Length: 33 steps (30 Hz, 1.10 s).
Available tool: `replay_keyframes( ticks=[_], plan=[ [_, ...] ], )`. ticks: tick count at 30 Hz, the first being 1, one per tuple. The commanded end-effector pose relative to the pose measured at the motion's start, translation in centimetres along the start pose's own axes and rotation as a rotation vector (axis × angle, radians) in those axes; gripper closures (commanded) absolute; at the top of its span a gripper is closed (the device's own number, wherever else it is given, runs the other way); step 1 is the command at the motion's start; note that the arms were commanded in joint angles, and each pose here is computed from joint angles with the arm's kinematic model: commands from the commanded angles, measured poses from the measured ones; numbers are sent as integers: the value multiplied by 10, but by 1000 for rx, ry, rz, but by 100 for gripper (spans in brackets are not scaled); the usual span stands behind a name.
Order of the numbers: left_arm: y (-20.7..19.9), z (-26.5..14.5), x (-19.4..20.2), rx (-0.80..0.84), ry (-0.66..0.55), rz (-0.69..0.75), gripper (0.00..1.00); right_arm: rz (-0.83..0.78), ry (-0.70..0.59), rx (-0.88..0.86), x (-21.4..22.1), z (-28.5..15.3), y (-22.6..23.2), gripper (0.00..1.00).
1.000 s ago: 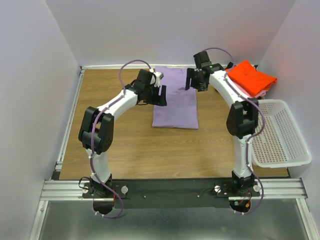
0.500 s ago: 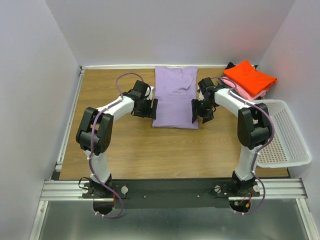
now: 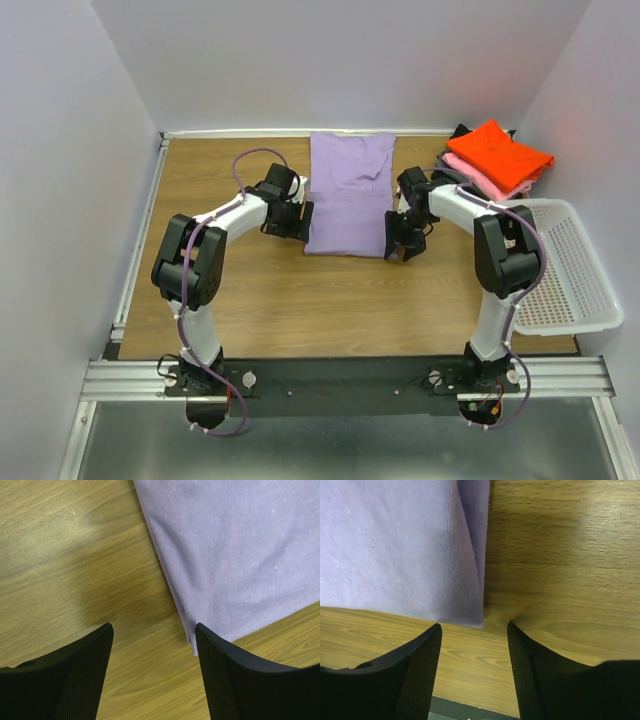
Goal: Fold and stack the t-shirts
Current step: Fold the tshirt
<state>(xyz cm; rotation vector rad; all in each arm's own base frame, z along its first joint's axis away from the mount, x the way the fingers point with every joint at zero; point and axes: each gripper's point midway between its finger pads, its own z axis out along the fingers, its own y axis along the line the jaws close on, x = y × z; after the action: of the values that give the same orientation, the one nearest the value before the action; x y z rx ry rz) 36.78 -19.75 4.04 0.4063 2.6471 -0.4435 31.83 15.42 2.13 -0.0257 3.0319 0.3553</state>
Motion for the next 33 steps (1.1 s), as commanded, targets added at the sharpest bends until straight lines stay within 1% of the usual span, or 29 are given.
replay_keyframes(
  ticks=[1,4,6,10,13,15,16,17,21,24,33],
  plan=[
    [-5,-11,-2,30,-14,27,26,17,42,-2,13,15,-3,38],
    [-5,-11,-1,33,-9,30,26,14,40,17,10,25,-8,40],
    [-5,-12,-1,33,-10,39,26,22,32,26,7,28,-9,44],
    [-7,-16,0,49,-5,51,27,34,-10,54,-6,29,-11,47],
    [-10,-16,6,72,10,57,27,38,-44,54,-18,27,-9,51],
    [-12,-16,8,83,15,57,27,37,-54,49,-23,27,-7,56],
    [-14,-15,9,97,16,59,28,37,-58,46,-24,27,-6,58],
    [-15,-14,11,104,23,60,29,36,-54,46,-24,29,-6,62],
    [-17,-10,18,128,50,50,32,36,-41,41,-23,33,-6,70],
    [-22,-8,21,156,55,45,34,33,-38,42,-23,33,-6,73],
    [-25,-2,31,175,84,11,37,24,-28,49,-18,34,-9,74]
  ],
)
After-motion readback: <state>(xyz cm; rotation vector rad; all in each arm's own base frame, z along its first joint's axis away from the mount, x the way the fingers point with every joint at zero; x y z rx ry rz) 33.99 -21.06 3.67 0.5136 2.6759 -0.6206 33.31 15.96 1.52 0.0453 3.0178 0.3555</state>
